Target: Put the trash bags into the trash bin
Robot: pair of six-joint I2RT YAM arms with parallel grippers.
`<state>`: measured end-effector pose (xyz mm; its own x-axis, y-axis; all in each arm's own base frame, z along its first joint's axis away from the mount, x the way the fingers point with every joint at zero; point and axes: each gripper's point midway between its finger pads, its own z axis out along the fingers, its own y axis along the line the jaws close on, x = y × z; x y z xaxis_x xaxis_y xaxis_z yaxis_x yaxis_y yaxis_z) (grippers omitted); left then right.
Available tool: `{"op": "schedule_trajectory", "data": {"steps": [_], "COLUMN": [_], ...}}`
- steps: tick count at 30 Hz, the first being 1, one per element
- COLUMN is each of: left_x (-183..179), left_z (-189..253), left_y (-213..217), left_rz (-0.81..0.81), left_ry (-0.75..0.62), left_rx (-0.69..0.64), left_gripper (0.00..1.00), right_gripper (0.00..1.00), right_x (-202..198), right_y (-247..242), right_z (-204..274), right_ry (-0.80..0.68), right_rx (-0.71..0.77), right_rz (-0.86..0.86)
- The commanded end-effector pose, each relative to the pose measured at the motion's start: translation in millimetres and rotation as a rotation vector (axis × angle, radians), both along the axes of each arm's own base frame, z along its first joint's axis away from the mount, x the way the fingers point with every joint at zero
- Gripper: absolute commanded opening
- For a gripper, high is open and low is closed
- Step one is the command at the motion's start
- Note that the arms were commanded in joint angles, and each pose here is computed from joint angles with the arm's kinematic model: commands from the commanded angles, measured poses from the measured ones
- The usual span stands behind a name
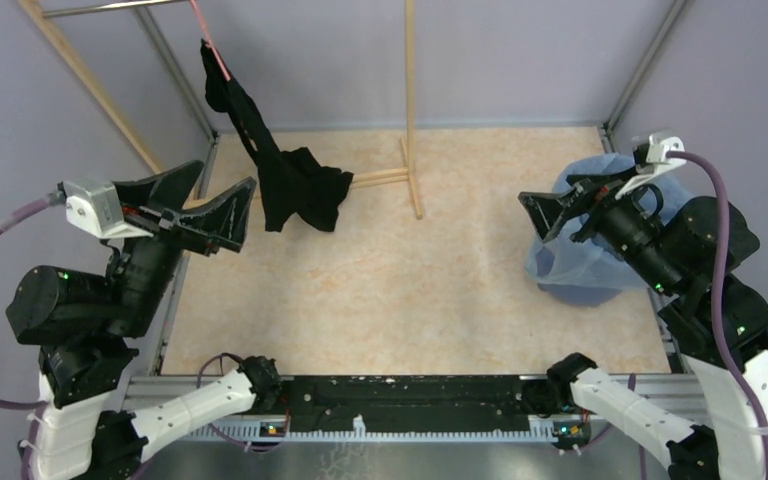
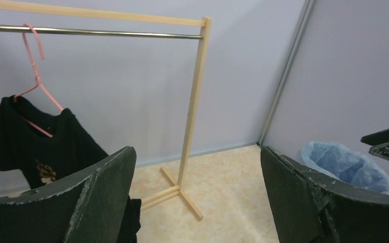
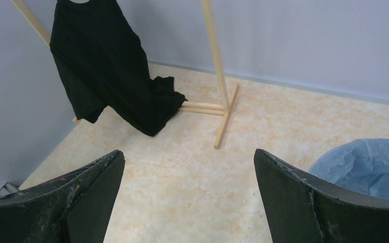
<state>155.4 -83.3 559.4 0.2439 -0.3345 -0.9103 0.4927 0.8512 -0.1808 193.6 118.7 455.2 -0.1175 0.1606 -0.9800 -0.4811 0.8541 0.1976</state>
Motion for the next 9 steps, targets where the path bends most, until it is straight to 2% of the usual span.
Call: {"op": "schedule_trajectory", "data": {"steps": [1, 9], "left_x": [7.4, 8.3], "left_z": [-18.6, -21.0], "left_y": [10.2, 14.5], "left_rz": [0.076, 0.097], "left_ry": [0.032, 0.039], "left_rx": [0.053, 0.064], "left_gripper": [0.99, 0.99], "right_gripper": [0.99, 0.99], "right_x": [1.4, -2.6], "right_y": [-9.2, -8.5], "right_z": [32.0, 39.4], "right_ry": [-0.082, -0.124], "right_rx": [0.058, 0.073], "right_rz": [-0.052, -0.036]}}
